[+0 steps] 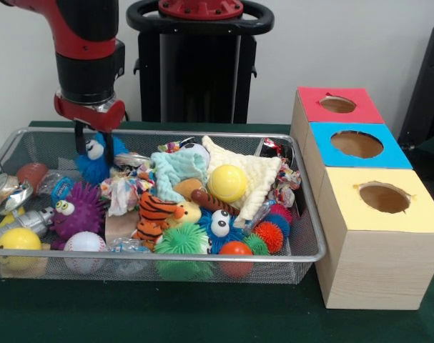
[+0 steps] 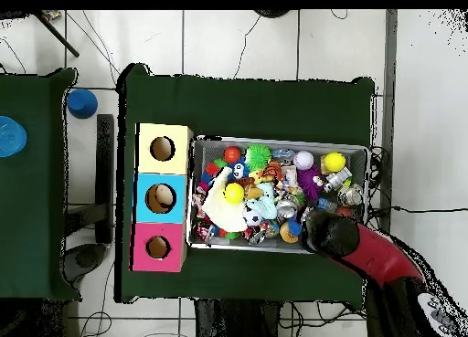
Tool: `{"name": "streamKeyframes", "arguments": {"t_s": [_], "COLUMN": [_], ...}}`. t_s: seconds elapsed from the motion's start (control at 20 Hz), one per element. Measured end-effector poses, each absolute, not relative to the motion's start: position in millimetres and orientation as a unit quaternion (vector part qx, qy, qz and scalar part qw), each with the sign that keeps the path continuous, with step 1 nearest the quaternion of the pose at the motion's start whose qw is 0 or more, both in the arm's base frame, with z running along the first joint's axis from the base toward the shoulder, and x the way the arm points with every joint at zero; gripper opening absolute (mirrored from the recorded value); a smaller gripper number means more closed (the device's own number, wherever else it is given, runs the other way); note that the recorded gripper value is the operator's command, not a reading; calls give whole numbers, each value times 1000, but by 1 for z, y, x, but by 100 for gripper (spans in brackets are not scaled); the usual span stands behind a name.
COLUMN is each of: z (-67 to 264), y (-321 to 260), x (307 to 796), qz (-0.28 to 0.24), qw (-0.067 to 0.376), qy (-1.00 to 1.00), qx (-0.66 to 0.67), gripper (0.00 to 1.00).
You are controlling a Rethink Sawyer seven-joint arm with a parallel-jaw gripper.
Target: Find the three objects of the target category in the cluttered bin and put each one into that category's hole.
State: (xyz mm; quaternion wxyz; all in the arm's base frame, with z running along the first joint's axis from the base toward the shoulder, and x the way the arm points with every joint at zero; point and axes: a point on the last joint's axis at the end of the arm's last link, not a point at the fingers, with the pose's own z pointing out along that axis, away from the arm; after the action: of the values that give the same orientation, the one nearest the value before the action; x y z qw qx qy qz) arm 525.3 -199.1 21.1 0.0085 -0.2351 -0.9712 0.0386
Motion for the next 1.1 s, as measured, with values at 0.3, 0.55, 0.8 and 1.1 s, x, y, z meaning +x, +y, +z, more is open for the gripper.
{"name": "streamKeyframes", "arguments": {"t_s": [0.3, 0.55, 0.8, 1.1], "z": [18, 12, 6, 1], "y": [-209, -224, -247, -258], "x": [533, 535, 532, 531], "qz": [50, 62, 71, 75], "qw": [0, -1, 4, 5], "qy": [-975, -978, -979, -981], "qx": [-218, -200, -192, -180], "gripper": [100, 100, 100, 100]}}
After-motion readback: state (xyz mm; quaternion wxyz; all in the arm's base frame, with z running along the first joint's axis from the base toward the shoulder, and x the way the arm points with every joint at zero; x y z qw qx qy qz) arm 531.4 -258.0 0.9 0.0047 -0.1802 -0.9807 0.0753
